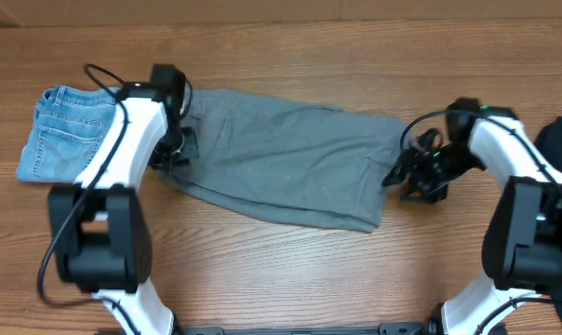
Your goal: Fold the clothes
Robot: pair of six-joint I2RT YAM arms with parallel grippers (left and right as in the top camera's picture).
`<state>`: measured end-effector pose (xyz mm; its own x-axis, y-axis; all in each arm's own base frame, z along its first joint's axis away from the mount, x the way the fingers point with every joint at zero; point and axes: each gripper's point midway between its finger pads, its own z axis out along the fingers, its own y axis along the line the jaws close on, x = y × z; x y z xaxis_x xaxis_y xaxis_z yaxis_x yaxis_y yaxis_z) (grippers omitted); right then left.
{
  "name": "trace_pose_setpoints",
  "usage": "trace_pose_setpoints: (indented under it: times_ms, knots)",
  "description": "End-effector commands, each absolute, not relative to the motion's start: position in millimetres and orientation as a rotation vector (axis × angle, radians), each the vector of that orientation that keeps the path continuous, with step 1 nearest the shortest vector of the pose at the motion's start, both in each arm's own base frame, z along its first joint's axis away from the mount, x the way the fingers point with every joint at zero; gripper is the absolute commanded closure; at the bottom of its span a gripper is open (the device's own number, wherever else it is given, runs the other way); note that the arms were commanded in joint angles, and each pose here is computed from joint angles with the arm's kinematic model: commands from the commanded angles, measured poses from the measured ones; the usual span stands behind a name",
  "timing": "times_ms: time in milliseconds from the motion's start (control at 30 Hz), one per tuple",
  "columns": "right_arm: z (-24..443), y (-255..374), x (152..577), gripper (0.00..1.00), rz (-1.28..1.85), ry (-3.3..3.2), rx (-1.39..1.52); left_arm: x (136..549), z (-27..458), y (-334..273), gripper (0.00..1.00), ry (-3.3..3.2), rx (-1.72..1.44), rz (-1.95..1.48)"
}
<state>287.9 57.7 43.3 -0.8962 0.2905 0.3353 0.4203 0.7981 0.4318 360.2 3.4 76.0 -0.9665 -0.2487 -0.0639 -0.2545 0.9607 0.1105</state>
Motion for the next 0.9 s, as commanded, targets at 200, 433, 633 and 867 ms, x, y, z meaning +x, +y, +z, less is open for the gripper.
trace_pose_setpoints:
  times_ms: [200,433,633,867]
  knots:
    - [-3,85,252,0.44,-0.759,-2.686,-0.558,358,135,8,0.62,2.928,-0.381,0.159]
    - [1,97,254,0.59,-0.867,-2.662,-0.547,359,134,8,0.59,2.929,-0.381,0.159]
    - [7,93,258,0.92,-0.86,-2.669,-0.558,357,134,8,0.57,2.933,-0.379,0.166]
    - [52,66,290,0.96,-0.803,-2.822,-0.549,355,134,8,0.56,2.945,-0.353,0.171]
